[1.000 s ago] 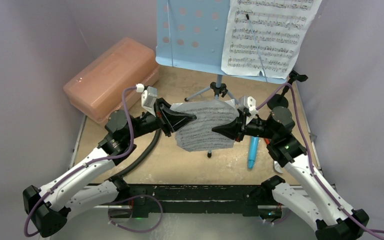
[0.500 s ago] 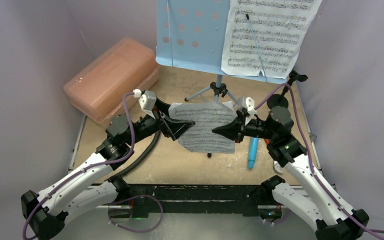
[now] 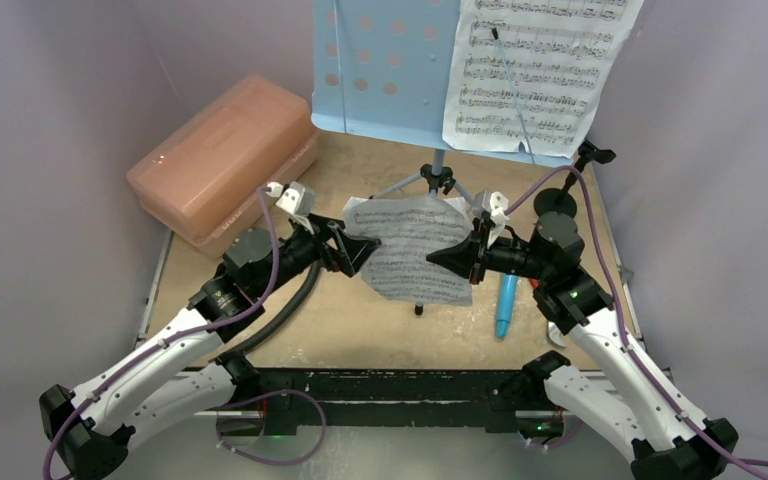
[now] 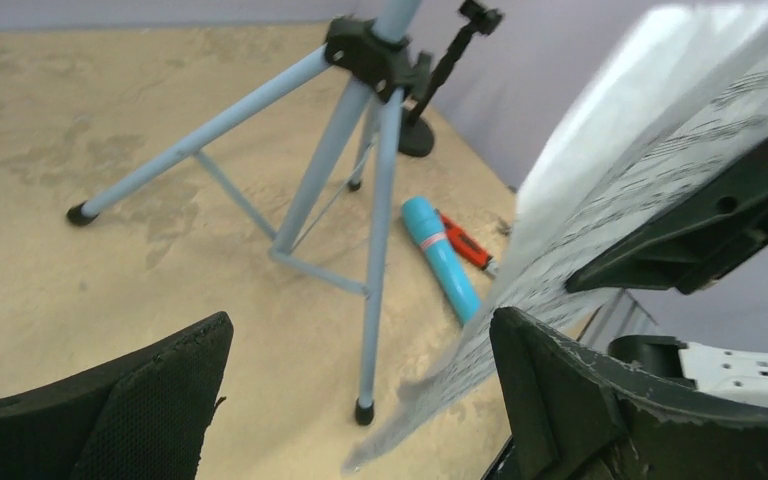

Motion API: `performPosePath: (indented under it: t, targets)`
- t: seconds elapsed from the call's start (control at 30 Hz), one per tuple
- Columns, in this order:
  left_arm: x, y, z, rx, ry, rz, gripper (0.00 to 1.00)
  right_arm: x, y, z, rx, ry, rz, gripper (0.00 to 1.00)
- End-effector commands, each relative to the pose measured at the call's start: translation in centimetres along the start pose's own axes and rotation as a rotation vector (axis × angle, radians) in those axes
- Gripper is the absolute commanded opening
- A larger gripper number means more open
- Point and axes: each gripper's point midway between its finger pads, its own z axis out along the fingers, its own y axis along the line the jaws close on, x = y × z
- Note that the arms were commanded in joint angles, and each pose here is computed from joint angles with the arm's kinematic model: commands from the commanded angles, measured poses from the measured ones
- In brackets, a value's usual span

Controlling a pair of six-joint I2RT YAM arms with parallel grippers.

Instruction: Set up the instrument practice props

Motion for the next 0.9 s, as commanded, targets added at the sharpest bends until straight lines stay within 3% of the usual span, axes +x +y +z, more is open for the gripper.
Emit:
performPosePath:
  t: [0.0,0.37,0.57,0.87]
  targets:
    - [1.2,2.7,-0.3,-0.147,0.055,-0.012,1.00,-0.8,-1.7,-0.2,0.114,-0.009,0.022,0.00]
    - [7.9,7.8,-0.8,-0.358,0.177,-0.103,1.00,0.0,-4.1,-1.5,0.305,0.020,0.083,0.00]
    - [9.8,10.7,-0.9,-0.515,0.203,-0.140,0.99,-0.3,-4.6,-2.0,0.389,0.014,0.218,0.00]
    - [14.1,12.6,-0.2,-0.638,0.466,-0.096,0.99,-0.5,-4.8,-2.8,0.432,0.037,0.217,0.00]
